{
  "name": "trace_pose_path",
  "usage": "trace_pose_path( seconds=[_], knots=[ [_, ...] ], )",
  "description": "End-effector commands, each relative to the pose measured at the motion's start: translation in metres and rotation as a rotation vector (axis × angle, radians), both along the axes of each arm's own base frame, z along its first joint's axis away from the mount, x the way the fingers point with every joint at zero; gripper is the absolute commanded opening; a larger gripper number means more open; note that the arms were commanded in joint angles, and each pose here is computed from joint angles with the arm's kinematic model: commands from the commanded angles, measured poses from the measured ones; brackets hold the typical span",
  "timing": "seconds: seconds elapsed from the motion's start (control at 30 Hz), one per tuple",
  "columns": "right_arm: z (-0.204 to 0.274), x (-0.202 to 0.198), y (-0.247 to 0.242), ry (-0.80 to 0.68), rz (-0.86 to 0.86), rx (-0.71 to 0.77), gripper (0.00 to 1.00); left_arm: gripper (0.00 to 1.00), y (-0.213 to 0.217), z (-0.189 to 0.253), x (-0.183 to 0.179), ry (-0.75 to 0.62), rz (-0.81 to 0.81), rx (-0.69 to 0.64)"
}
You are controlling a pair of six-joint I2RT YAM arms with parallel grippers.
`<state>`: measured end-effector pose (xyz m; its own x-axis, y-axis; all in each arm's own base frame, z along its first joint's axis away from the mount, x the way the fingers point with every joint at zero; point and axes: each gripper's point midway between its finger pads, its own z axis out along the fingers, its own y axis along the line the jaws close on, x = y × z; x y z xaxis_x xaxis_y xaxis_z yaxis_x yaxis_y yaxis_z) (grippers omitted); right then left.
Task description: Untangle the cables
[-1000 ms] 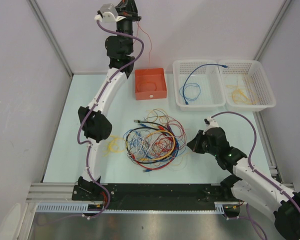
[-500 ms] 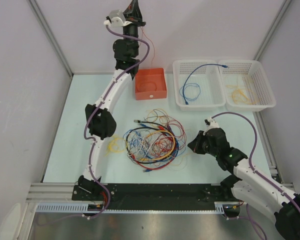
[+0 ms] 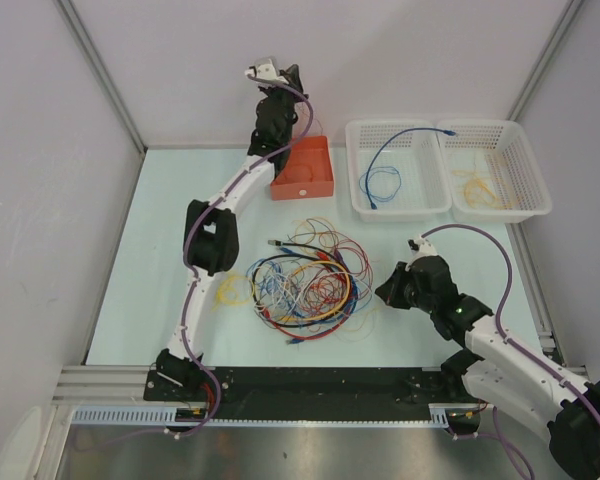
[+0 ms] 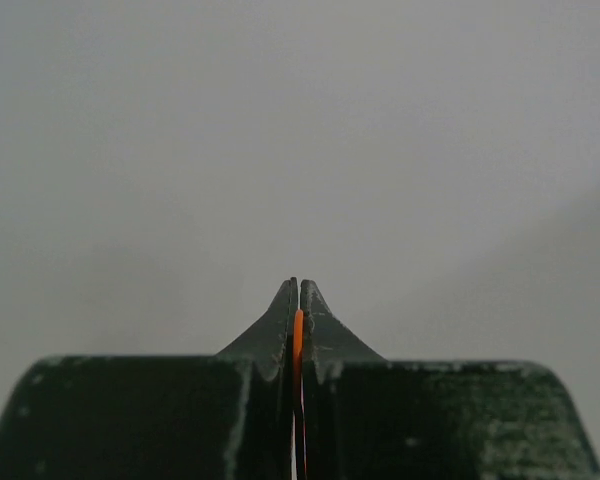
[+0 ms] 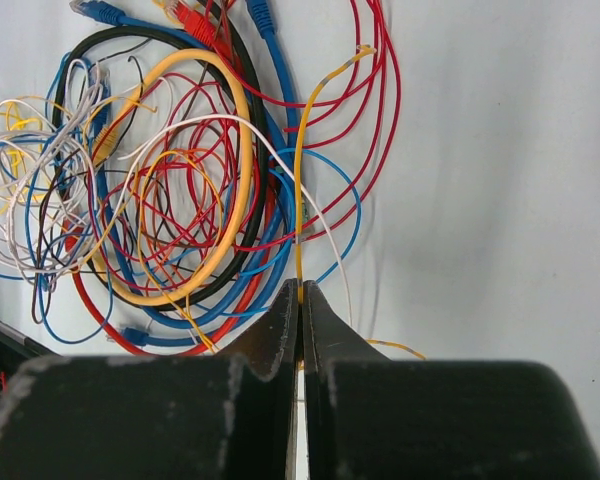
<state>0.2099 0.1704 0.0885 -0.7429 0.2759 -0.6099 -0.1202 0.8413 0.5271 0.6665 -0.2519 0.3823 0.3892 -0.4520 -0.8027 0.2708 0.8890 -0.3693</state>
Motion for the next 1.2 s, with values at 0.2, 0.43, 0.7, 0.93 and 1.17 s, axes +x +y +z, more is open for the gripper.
trace_pose_path(
  seconds=[0.2,0.43,0.7,0.93,1.17],
  knots=[
    [0.008,0.000,0.002,-0.017,-0.003,0.045,0.00,0.00,-0.010,-0.031,-0.005,0.271,-0.091,-0.087],
    [0.005,-0.003,0.000,-0.007,-0.005,0.047,0.00,0.00,-0.009,-0.100,-0.001,0.442,-0.065,-0.023],
    [0.003,-0.004,0.001,0.004,-0.001,0.061,0.00,0.12,0.005,-0.153,-0.007,0.633,0.017,0.062],
    [0.003,-0.007,0.004,0.014,0.011,0.073,0.00,0.08,0.022,-0.166,-0.020,0.739,0.086,0.154],
    [0.009,-0.008,0.003,-0.002,0.012,0.084,0.00,0.55,0.030,-0.143,-0.037,0.743,0.101,0.140]
  ],
)
